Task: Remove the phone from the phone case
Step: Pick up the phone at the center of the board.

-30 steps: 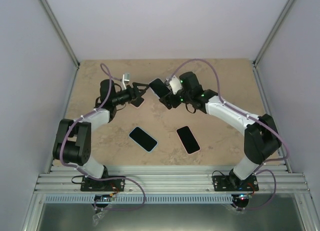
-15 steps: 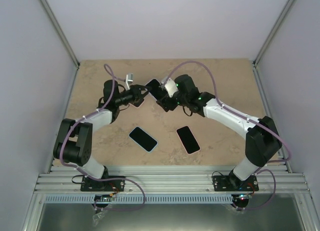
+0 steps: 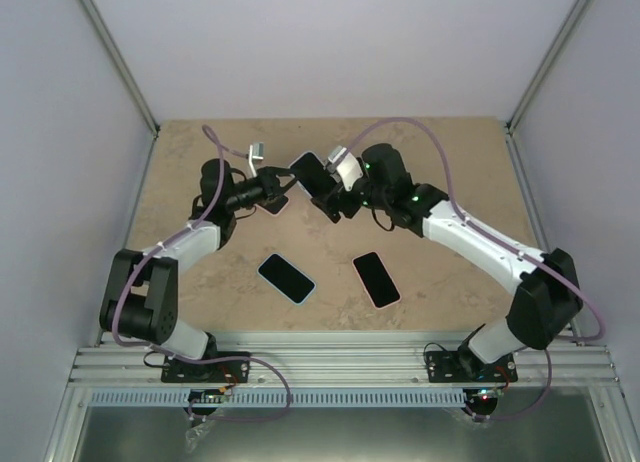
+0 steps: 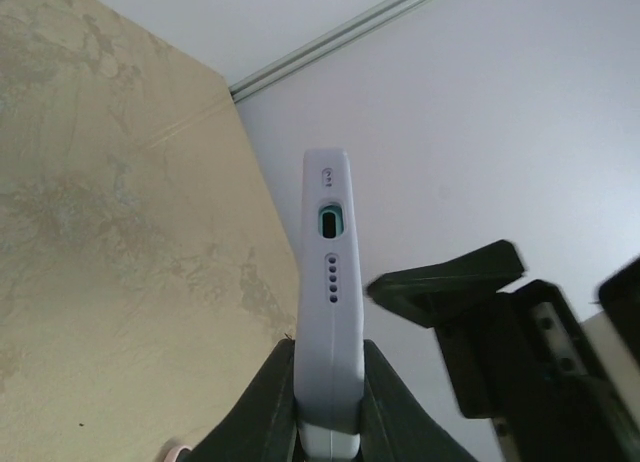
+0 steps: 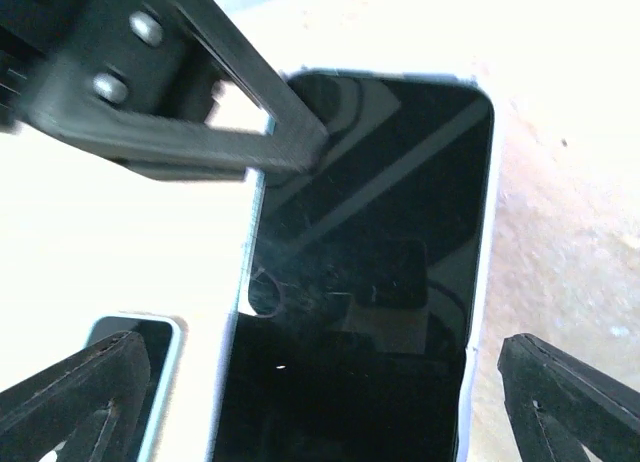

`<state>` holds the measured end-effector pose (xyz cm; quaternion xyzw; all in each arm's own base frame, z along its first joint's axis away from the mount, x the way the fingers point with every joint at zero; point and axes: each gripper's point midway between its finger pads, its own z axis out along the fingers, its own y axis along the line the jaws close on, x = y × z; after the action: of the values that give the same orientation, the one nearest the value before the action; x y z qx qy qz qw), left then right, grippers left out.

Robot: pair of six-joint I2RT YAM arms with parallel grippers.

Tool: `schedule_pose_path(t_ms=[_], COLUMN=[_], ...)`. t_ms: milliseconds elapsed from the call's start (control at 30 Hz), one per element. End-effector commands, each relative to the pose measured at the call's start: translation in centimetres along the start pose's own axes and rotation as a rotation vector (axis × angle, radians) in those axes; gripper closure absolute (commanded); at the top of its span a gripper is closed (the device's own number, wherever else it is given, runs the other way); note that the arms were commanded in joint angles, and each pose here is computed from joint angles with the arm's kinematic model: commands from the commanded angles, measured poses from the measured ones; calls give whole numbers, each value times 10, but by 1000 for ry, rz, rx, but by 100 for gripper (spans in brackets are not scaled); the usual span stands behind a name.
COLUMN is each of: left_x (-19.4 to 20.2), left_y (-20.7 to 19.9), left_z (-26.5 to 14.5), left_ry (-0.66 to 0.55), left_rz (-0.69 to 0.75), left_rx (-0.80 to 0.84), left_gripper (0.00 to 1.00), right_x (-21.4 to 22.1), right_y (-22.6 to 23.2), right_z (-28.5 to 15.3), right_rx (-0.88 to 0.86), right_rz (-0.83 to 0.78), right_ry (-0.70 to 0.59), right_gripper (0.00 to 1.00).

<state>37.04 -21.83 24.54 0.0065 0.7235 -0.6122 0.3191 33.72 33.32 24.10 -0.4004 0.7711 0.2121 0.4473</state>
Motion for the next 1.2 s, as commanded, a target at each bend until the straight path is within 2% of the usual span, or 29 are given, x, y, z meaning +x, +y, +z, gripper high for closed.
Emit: schedule_pose_path(t_ms=[0,200,400,600,733,800,933,1167], left_x=[-4,0,15,31,36,41,52,69], left_y=[-39,-73,-102,-138,-160,-170,-177,-175], left_z=[-7,-18,-30,-47,-53,-53,-51,-50], left_ry=[8,22,91,145,164,190,251,310], left_rz=[152,284,438,564,612,646,714,754], left_rx=[76,136,186,277,316,333,321,311], left_gripper=[100,100,100,100,100,100,100,100], right_x=[-26,-42,-52,-45,-36,-30,-19,-18], right_y=[27,23,21,48,61,64,74,83], right_z=[-30,-68,-108,-145,-152,-148,-146,-145], right_rx=[-141,-196,-322,-512,-625,-661,-757,-797], right_rz=[-22,0,55,10,61,114,177,171], right_ry=[-89,-143,-195,-257,-272,-262,-245,-233], right_gripper=[2,2,2,2,2,5,18,24])
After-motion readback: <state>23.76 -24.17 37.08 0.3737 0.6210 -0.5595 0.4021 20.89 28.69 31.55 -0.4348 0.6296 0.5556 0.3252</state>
